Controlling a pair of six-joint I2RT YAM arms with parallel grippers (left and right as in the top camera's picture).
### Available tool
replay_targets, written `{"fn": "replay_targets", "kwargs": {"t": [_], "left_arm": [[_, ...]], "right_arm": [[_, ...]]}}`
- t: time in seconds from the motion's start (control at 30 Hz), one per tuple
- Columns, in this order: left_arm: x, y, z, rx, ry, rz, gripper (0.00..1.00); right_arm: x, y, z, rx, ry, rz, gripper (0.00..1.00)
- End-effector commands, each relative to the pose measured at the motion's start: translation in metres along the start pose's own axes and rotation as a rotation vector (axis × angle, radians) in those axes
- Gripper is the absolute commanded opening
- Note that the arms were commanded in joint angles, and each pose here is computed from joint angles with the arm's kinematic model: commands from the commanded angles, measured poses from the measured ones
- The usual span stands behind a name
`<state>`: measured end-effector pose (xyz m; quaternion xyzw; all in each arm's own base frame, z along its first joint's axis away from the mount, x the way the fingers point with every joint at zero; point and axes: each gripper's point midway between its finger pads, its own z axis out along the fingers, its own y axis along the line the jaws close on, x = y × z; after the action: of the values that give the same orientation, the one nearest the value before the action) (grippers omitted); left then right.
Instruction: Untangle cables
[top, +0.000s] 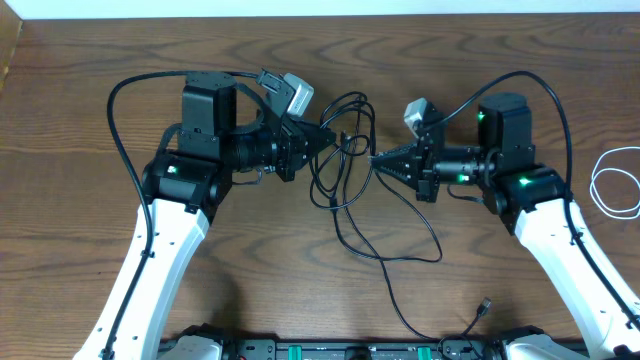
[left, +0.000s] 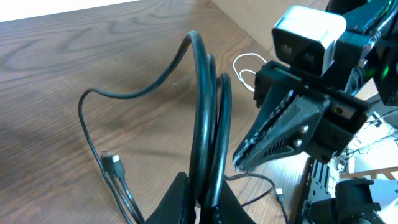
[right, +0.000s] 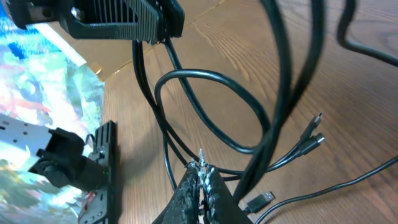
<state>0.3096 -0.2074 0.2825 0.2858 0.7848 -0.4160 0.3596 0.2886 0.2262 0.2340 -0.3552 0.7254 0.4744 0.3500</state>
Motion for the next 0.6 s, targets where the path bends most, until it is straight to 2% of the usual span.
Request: {"fn": "replay_targets", "kwargs": {"t": [0.0,0.1,0.2,0.27,0.37,0.43,0.57], "left_arm": [[-0.012,-0.022,-0.002,0.065,-0.028,0.072,0.08],[-0.015,-0.039,0.004,0.132,-0.034,0.11,0.08],[-0.018,-0.05,0.008,0.162,-0.043,0.147,0.08],[-0.02,-0.054,0.01,0.172,-0.05,0.165,0.08],[-0.021,-0.056,0.011,0.176,-0.053,0.171,0.08],[-0.021,-0.056,0.011,0.176,-0.052,0.17,0.08],[-0.021,-0.056,0.011,0.176,-0.053,0.171,0.08]], "right_arm": [[0.0,0.004,0.004,0.004,0.008,-0.044,0.02],[0.001,0.005,0.008,0.013,0.018,-0.049,0.05],[0.006,-0.011,0.008,0.108,0.038,-0.003,0.06],[0.013,-0.032,0.004,0.235,0.061,0.069,0.2],[0.031,-0.069,-0.012,0.486,0.104,0.21,0.28],[0.049,-0.093,-0.032,0.683,0.135,0.313,0.29],[0.073,-0.117,-0.064,0.936,0.186,0.403,0.33]]}}
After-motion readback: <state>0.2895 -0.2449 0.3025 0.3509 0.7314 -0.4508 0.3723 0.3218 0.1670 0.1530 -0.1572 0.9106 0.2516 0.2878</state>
